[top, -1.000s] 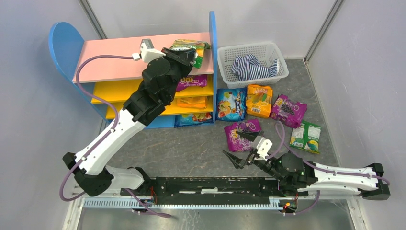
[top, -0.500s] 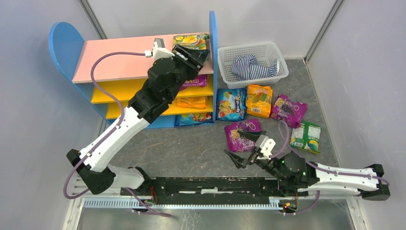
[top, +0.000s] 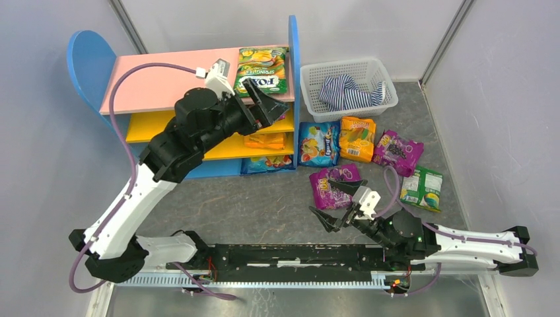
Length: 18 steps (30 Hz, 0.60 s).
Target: Place and organize the candy bags onto the shelf
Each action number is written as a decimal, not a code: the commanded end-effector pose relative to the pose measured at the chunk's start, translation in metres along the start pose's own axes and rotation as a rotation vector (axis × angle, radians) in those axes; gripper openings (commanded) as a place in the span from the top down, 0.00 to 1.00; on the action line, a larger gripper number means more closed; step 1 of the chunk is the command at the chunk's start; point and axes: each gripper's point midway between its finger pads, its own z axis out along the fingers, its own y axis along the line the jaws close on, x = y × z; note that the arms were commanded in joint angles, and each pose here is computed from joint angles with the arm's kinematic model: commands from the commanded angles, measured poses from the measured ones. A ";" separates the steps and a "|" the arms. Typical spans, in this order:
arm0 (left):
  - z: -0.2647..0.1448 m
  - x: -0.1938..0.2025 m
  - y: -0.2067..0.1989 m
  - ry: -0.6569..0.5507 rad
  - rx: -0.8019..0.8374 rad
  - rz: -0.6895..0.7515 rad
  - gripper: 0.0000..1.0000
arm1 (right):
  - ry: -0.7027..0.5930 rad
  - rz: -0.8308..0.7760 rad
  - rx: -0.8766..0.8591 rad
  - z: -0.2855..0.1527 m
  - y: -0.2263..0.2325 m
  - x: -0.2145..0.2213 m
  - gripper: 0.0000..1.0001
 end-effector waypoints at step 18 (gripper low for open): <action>-0.039 -0.081 0.027 -0.090 -0.210 0.424 0.00 | 0.244 -0.015 0.244 0.000 -0.031 0.038 0.02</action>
